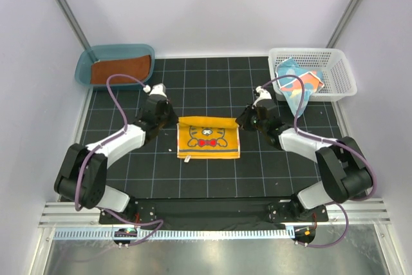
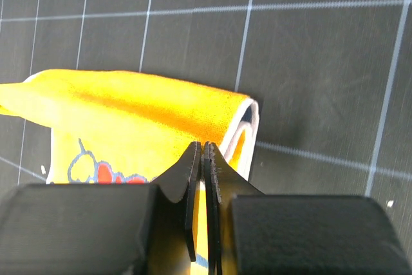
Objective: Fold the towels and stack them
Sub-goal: Fold the towel
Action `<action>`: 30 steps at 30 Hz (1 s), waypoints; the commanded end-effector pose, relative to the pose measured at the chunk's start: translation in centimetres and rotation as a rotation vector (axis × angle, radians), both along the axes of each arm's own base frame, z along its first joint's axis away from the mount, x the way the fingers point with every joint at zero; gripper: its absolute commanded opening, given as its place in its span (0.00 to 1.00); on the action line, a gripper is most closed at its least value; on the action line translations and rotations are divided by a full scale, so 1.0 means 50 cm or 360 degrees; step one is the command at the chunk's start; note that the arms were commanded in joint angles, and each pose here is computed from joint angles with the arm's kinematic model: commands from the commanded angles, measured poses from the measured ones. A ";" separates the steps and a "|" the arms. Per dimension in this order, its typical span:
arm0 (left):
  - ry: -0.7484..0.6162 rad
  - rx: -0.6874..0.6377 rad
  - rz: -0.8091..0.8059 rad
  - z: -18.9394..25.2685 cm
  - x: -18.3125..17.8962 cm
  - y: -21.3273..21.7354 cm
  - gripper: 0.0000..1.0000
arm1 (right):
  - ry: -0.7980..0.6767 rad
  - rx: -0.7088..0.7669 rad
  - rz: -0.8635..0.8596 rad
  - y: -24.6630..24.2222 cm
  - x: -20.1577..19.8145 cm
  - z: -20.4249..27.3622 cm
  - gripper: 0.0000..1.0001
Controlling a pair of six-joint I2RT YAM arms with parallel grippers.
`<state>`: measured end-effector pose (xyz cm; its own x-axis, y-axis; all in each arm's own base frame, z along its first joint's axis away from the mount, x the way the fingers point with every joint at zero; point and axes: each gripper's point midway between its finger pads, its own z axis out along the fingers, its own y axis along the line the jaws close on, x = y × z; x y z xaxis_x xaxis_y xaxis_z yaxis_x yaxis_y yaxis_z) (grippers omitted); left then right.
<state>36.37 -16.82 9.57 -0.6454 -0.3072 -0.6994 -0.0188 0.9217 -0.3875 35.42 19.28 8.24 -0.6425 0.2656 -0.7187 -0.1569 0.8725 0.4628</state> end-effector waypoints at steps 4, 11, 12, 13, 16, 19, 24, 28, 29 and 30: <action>-0.0101 -0.0064 -0.0013 0.028 -0.034 -0.007 0.00 | -0.0124 0.0025 -0.0026 0.005 -0.033 0.035 0.11; -0.0091 -0.0066 -0.0032 0.014 -0.077 -0.002 0.00 | -0.0145 0.0004 -0.0071 -0.003 -0.075 0.033 0.11; -0.0086 -0.0064 -0.0033 0.011 -0.083 -0.001 0.00 | -0.0155 0.0016 -0.0060 0.003 -0.083 0.039 0.11; -0.0088 -0.0067 -0.0034 0.010 -0.090 0.001 0.00 | -0.0151 0.0005 -0.0066 0.002 -0.089 0.034 0.11; -0.0074 -0.0069 -0.0051 0.002 -0.106 -0.001 0.00 | -0.0148 -0.0015 -0.0061 0.005 -0.107 0.027 0.11; -0.0068 -0.0069 -0.0064 -0.001 -0.118 -0.003 0.00 | -0.0137 -0.0003 -0.0056 0.008 -0.119 0.022 0.11; -0.0054 -0.0073 -0.0066 -0.008 -0.131 0.002 0.00 | -0.0131 -0.0017 -0.0063 0.005 -0.135 0.018 0.11; -0.0039 -0.0070 -0.0070 -0.016 -0.141 0.004 0.00 | -0.0122 -0.0015 -0.0068 -0.001 -0.148 0.012 0.11; -0.0029 -0.0069 -0.0071 -0.020 -0.144 0.005 0.00 | -0.0127 -0.0012 -0.0071 -0.003 -0.149 0.014 0.11; -0.0025 -0.0067 -0.0071 -0.023 -0.147 0.007 0.00 | -0.0123 -0.0015 -0.0072 -0.003 -0.152 0.011 0.11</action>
<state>28.98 -16.59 7.81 -0.6705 -0.2857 -0.6847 0.0311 0.9112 -0.4107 27.57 19.59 8.00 -0.6102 0.2527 -0.7509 -0.1737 0.8820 0.4380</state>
